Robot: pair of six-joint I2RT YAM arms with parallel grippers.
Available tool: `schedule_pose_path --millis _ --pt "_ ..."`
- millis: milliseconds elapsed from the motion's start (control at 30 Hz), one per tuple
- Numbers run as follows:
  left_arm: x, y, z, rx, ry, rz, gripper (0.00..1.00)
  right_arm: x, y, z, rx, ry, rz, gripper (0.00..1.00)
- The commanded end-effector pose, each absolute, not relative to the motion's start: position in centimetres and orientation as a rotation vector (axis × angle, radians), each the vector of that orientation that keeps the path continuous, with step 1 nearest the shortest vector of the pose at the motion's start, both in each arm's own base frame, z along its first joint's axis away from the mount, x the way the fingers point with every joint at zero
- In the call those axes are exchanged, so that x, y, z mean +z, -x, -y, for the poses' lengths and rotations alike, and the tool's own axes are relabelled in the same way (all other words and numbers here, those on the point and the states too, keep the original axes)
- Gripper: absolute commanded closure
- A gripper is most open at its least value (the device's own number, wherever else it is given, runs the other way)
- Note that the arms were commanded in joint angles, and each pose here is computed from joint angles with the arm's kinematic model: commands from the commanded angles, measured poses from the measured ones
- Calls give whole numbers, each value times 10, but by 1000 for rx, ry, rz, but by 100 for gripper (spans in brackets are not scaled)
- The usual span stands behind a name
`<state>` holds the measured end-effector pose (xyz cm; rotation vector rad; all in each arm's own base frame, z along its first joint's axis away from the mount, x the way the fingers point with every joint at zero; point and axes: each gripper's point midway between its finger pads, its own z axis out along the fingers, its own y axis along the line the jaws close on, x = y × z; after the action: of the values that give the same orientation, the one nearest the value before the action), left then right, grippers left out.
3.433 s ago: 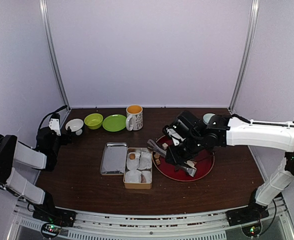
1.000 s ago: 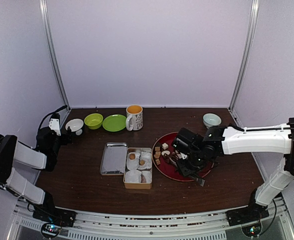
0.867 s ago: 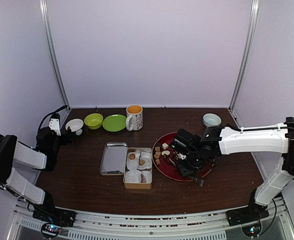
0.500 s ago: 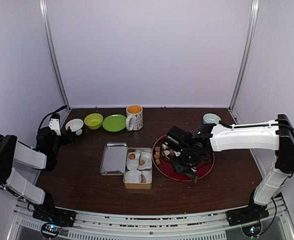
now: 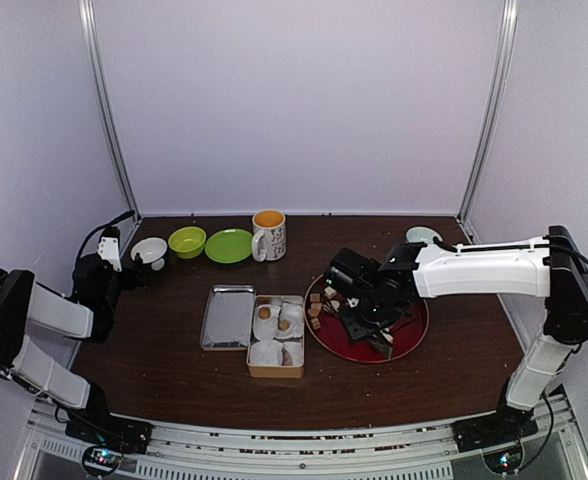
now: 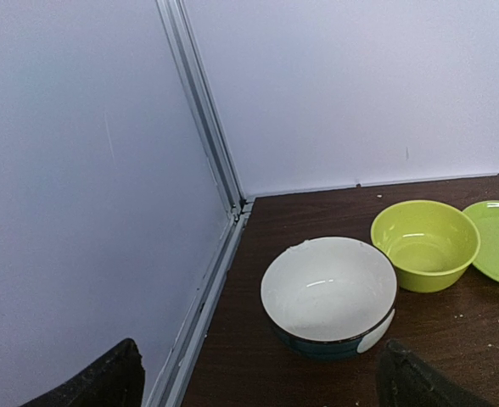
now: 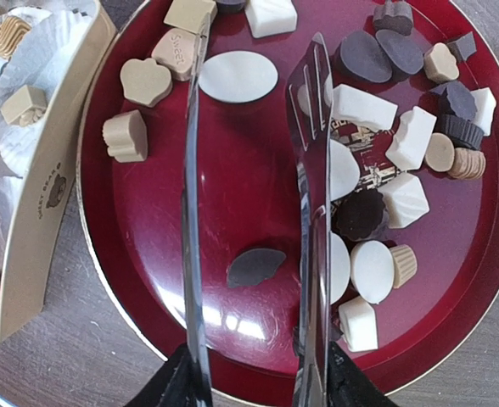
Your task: Pack the chocolate
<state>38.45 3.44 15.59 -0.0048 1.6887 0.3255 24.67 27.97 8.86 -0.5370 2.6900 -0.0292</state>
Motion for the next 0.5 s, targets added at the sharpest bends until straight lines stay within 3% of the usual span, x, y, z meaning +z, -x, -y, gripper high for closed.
schedule_pose_path --millis 0,467 --pt "167 -385 -35 313 21 -1638 2 91 -256 -282 -55 534 -2670 54" --pt "166 -385 -36 315 22 -1640 2 100 -255 -282 -33 542 -2664 64"
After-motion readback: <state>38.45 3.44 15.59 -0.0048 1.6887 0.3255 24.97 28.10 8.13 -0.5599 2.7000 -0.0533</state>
